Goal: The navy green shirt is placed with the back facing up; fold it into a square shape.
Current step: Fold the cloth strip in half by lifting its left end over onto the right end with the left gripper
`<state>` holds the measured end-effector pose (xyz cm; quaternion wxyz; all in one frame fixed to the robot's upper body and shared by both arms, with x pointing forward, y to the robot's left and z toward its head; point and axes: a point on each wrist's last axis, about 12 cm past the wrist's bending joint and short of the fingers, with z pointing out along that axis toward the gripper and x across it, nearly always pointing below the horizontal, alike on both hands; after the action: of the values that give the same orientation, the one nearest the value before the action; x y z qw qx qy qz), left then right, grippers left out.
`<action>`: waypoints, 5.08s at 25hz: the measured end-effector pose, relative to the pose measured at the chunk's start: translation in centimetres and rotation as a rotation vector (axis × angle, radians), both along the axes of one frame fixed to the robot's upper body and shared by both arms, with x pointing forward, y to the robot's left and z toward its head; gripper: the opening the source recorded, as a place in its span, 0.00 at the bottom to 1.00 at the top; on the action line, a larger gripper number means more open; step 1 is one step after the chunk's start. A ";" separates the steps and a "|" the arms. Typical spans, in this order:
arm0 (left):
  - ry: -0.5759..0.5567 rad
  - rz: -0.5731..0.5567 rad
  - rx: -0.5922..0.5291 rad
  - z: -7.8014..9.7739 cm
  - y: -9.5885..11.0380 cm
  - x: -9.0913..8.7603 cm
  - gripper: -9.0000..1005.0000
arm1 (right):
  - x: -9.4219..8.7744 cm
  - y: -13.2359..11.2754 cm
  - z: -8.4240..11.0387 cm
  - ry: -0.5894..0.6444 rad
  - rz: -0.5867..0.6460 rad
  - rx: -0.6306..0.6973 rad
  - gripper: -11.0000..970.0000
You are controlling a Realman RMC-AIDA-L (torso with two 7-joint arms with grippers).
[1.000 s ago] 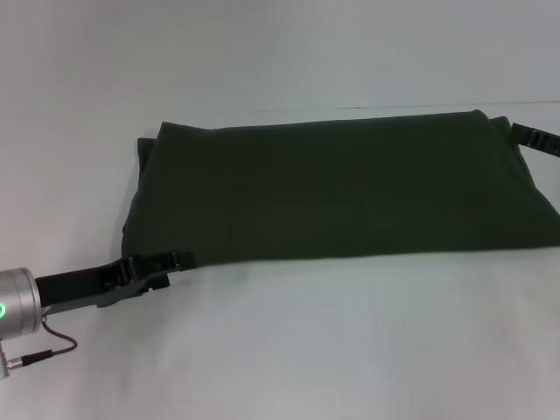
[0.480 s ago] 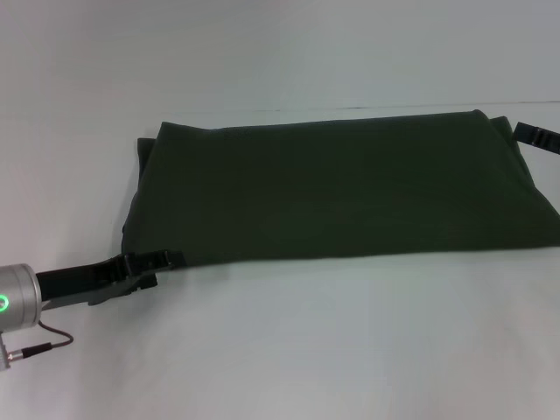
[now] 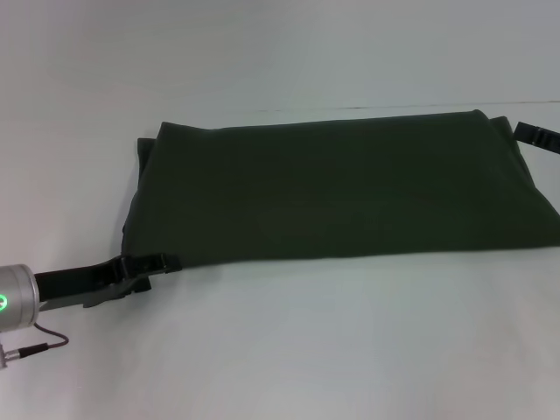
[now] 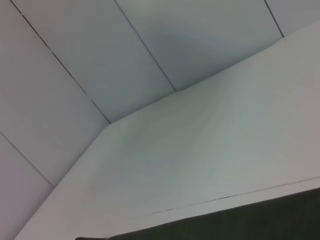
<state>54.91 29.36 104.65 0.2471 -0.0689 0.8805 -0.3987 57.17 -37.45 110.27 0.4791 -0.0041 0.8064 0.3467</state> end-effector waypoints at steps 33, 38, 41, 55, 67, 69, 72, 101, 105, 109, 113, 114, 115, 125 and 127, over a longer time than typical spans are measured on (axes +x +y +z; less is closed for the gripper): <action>-0.001 -0.001 0.073 0.8 0.5 1.4 0.76 | -0.3 -0.2 -0.2 0.002 -0.009 0.004 0.80; -0.019 0.006 0.072 1.3 0.8 1.7 0.76 | -0.4 -0.2 -0.2 0.002 -0.009 0.004 0.80; -0.028 0.005 0.071 1.6 0.7 1.9 0.76 | -0.4 -0.2 -0.3 0.003 -0.009 0.005 0.80; -0.034 -0.032 0.040 2.0 0.4 1.7 0.75 | -0.5 -0.3 -0.4 0.007 -0.013 0.003 0.80; 0.003 -0.070 0.081 1.6 0.6 1.2 0.75 | -0.5 -0.4 -0.4 0.008 -0.013 0.003 0.80; 0.004 -0.071 0.089 1.6 0.5 1.3 0.75 | -0.5 -0.3 -0.4 0.007 -0.014 0.003 0.79; 0.003 -0.060 0.096 1.6 0.6 1.4 0.75 | -0.5 -0.3 -0.4 0.007 -0.014 0.003 0.79; 0.168 0.121 -0.019 2.2 0.8 2.4 0.75 | 0.0 -0.2 0.3 -0.008 -0.011 0.021 0.79; 0.181 0.130 -0.024 2.0 0.8 2.4 0.75 | 0.1 -0.2 0.4 -0.010 -0.009 0.022 0.79; 0.188 0.130 -0.029 2.0 0.7 2.4 0.75 | 0.2 -0.2 0.6 -0.013 -0.009 0.021 0.79; 0.200 0.124 -0.036 1.8 0.5 2.2 0.75 | 0.3 -0.3 0.8 -0.016 -0.010 0.019 0.79; 0.201 0.123 -0.037 1.8 0.4 2.2 0.75 | 0.3 -0.3 0.8 -0.016 -0.010 0.020 0.79; 0.203 0.122 -0.038 1.7 0.4 2.2 0.75 | 0.3 -0.3 0.8 -0.016 -0.009 0.020 0.79; 0.201 0.111 -0.023 1.7 -0.1 2.5 0.75 | 0.3 -0.2 0.8 -0.015 -0.008 0.021 0.79; 0.198 0.114 -0.017 1.7 -0.2 2.7 0.75 | 0.3 -0.2 0.8 -0.016 -0.009 0.022 0.79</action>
<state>57.63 29.15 106.30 0.1805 -0.1598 0.8918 -0.3828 57.44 -37.68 111.06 0.4870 0.0020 0.7986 0.3536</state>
